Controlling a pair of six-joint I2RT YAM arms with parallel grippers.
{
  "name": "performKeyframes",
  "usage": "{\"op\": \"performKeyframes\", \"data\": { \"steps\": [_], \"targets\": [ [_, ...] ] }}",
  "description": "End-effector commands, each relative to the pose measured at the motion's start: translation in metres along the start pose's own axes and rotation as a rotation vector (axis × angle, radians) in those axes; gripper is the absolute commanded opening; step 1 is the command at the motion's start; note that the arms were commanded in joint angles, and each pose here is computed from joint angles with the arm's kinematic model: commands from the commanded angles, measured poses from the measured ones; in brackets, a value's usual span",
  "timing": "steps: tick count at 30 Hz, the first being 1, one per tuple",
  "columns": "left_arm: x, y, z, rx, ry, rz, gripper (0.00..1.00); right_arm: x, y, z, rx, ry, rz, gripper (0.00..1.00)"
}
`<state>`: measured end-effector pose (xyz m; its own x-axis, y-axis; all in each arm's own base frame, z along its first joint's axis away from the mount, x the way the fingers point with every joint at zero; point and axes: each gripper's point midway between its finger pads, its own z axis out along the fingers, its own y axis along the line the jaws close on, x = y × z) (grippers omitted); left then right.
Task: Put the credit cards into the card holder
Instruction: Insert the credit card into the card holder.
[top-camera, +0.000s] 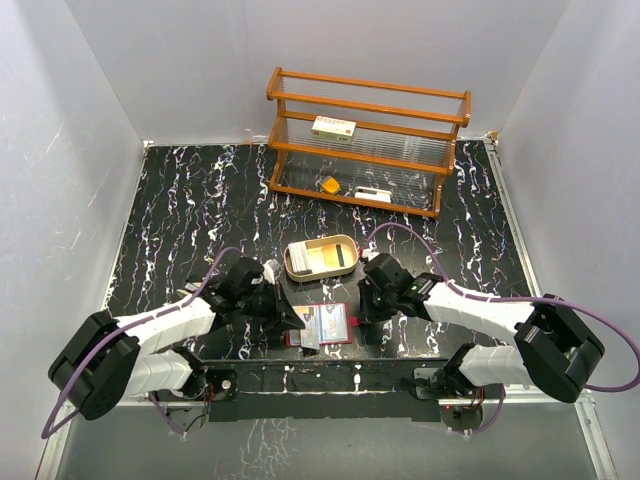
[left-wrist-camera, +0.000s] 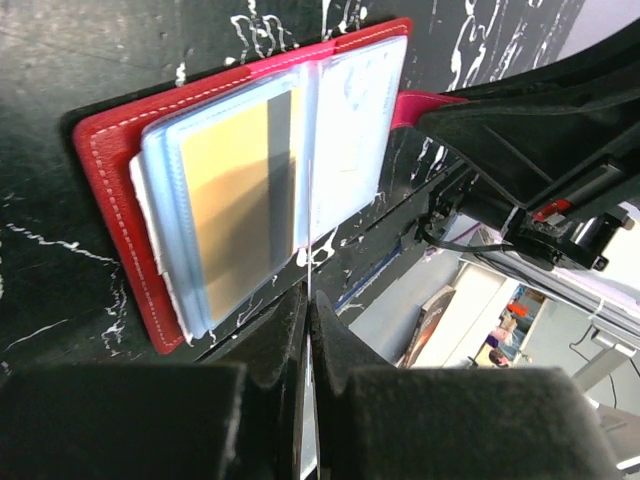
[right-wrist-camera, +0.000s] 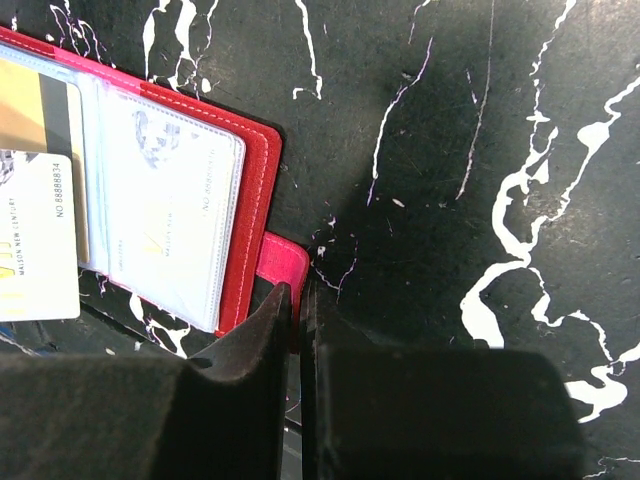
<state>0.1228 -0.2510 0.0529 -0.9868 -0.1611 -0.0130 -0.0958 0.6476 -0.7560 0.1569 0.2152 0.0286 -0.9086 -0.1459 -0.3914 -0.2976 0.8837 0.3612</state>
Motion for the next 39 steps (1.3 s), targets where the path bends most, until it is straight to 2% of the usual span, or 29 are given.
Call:
{"op": "performKeyframes", "data": {
  "steps": [1,7,18,27,35,39],
  "targets": [
    [-0.002,-0.030,-0.003,0.090,0.029,0.056,0.00,-0.009,0.004,0.001,-0.017,-0.038,-0.042,0.00],
    [-0.006,-0.023,-0.001,0.026,0.028,0.077,0.00,-0.015,0.005,0.001,-0.013,-0.058,-0.061,0.00],
    [-0.009,-0.018,0.009,0.026,0.028,0.058,0.00,-0.012,0.004,0.004,-0.011,-0.036,-0.067,0.00],
    [-0.008,0.007,0.019,-0.046,0.040,0.063,0.00,-0.011,0.004,0.007,-0.004,-0.036,-0.029,0.00],
    [-0.016,0.005,0.009,-0.101,-0.002,0.075,0.00,-0.015,0.004,0.012,0.010,-0.018,-0.055,0.00],
    [-0.017,0.002,0.000,-0.136,-0.021,0.053,0.00,-0.022,0.014,0.013,-0.038,-0.017,-0.105,0.00]
  ]
}}
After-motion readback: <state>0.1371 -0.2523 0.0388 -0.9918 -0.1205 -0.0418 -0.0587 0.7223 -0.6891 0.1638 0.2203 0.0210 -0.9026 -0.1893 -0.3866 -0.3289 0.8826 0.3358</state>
